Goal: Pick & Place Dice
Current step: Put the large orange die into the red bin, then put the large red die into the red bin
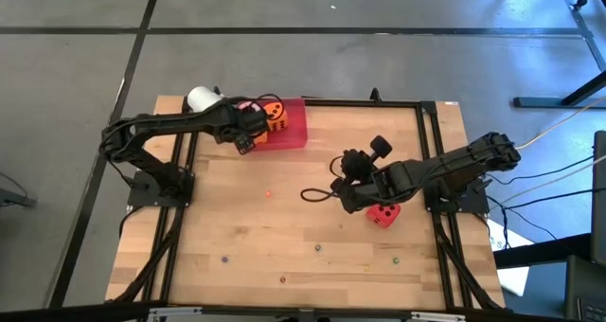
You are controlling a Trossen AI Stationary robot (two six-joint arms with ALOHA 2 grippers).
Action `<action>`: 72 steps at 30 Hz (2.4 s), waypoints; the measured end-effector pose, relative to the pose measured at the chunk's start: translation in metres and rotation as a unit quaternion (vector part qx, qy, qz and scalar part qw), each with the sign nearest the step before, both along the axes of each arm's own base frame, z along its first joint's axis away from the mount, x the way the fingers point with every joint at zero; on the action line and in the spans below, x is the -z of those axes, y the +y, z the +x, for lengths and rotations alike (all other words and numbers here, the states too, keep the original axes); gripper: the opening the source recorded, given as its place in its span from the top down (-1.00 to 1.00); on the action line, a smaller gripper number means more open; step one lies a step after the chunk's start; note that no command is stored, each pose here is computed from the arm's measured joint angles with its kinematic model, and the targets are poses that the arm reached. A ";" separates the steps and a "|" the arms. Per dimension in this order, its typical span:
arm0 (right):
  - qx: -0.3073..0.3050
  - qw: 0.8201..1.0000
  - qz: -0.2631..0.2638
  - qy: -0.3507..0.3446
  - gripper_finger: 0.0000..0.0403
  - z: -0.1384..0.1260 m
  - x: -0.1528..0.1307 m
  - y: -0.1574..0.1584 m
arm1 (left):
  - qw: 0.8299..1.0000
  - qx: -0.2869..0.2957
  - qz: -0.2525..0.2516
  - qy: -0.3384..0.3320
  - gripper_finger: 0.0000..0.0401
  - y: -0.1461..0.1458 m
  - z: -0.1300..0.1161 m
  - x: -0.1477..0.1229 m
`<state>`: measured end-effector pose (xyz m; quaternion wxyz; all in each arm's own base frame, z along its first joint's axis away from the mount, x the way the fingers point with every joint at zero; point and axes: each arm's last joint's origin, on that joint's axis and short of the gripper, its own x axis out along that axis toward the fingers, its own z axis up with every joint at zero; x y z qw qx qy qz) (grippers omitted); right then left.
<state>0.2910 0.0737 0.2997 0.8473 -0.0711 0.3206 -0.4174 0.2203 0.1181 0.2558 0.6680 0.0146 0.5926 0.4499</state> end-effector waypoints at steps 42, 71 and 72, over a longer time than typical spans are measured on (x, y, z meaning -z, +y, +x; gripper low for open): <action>-0.167 0.942 0.292 0.008 0.98 -0.104 0.022 0.002 | 0.902 0.209 0.155 -0.344 -0.98 -0.100 -0.045 -0.021; -0.183 0.943 0.273 -0.057 0.72 -0.141 -0.004 -0.027 | 0.879 0.237 0.173 -0.375 -0.98 -0.100 -0.040 -0.014; -0.183 0.944 0.270 -0.049 0.64 -0.139 -0.003 -0.027 | 0.879 0.236 0.174 -0.377 -0.98 -0.099 -0.040 -0.015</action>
